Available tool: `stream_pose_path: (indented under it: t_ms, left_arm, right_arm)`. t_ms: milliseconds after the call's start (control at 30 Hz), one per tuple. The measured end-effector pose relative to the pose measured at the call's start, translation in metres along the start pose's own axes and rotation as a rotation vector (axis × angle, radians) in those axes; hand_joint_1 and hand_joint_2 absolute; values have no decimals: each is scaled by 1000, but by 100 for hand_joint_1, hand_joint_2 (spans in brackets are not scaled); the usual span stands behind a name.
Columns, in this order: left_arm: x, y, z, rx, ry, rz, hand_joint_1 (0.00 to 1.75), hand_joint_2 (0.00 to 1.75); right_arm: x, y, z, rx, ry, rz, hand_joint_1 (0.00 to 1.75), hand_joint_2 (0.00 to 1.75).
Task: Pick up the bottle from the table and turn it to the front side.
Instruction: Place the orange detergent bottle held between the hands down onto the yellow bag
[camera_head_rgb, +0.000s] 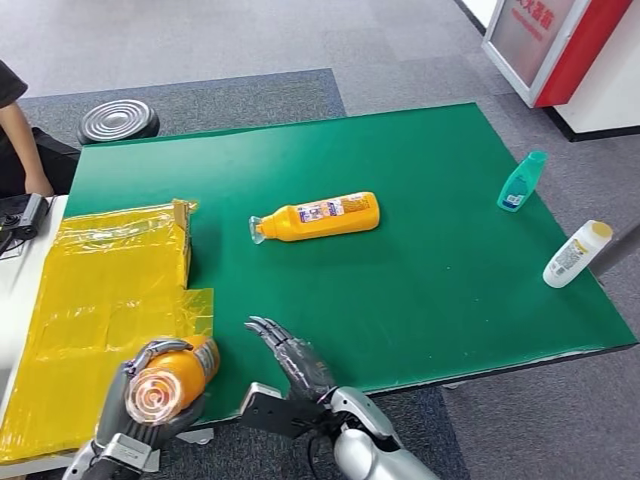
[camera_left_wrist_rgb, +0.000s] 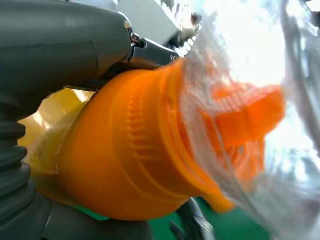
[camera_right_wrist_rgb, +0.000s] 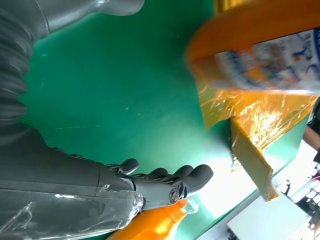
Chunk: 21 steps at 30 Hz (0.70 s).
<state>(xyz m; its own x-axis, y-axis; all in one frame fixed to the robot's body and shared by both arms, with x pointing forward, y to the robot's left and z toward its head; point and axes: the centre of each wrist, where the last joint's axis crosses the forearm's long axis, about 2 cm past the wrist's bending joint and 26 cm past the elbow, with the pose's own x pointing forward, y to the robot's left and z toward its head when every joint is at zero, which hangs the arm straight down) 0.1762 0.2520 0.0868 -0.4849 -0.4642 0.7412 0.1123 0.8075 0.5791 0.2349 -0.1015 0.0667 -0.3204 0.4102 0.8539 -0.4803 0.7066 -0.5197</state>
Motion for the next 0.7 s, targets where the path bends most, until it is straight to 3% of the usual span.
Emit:
stream_pose_path:
  t_ms: [400, 700]
  left_arm:
    - [-32, 77, 13, -20, 192, -793, 175, 175]
    - [-78, 107, -18, -106, 332, -1065, 175, 175]
  right_arm:
    - [-19, 5, 38, -43, 86, -52, 0, 175]
    - [-22, 13, 44, -4, 99, -74, 0, 175]
